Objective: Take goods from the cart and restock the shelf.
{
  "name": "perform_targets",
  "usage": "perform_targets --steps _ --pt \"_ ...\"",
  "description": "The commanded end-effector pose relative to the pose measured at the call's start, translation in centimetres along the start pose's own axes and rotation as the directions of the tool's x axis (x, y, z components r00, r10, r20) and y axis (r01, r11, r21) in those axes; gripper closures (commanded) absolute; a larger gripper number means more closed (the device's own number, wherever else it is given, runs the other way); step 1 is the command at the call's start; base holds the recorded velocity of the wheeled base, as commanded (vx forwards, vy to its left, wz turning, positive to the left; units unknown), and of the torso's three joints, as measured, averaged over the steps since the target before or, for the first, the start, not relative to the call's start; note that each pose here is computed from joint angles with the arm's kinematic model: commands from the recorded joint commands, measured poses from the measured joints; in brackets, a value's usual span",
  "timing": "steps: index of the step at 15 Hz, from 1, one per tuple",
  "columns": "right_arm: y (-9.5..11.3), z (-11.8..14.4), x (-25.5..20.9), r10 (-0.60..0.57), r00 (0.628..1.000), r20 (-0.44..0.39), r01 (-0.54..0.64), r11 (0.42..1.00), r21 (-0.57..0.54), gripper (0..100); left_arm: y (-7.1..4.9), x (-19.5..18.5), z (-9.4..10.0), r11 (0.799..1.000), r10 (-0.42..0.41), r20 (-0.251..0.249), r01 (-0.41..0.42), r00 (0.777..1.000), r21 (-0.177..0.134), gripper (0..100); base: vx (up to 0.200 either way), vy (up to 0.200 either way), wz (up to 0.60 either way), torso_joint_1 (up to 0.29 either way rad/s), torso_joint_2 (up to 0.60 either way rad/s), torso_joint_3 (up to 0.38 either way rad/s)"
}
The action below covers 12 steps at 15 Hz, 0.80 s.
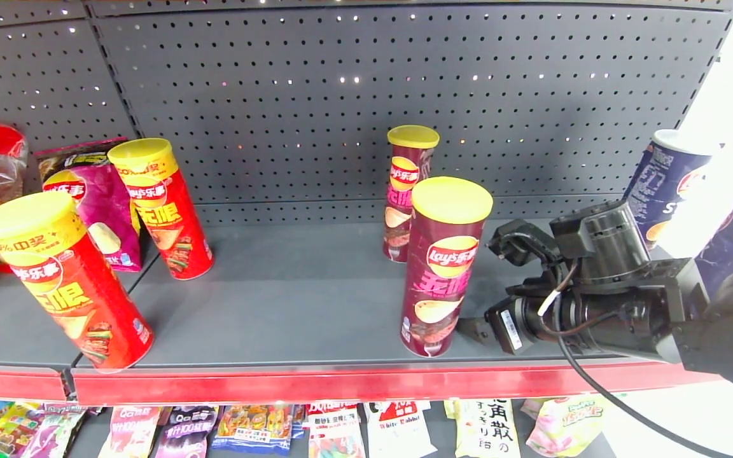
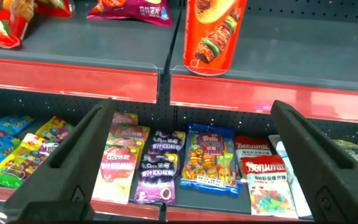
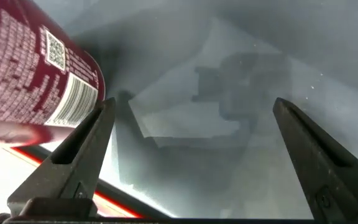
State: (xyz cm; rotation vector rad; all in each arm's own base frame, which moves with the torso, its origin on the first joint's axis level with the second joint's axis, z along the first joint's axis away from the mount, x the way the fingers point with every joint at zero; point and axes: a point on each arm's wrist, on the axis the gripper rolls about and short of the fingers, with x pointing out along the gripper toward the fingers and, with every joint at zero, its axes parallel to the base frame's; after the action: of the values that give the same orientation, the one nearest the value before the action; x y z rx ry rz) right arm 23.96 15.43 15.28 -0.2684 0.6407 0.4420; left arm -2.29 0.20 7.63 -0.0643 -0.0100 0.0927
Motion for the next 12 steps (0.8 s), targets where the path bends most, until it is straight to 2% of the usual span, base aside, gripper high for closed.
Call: perform_targets --steps 1,12 --pt "0.3 0.0 0.2 0.009 1.000 -0.003 -0.009 1.000 -0.008 0 0.0 0.0 0.0 1.000 0.001 0.001 -0.001 1.000 0.000 0 0.000 0.000 0.00 0.000 0.00 0.000" --pt "1.4 1.0 0.9 0.015 1.000 0.014 -0.015 1.000 -0.026 0 0.0 0.0 0.0 1.000 0.001 0.001 -0.001 1.000 0.000 0 0.000 0.000 0.00 0.000 0.00 0.000"
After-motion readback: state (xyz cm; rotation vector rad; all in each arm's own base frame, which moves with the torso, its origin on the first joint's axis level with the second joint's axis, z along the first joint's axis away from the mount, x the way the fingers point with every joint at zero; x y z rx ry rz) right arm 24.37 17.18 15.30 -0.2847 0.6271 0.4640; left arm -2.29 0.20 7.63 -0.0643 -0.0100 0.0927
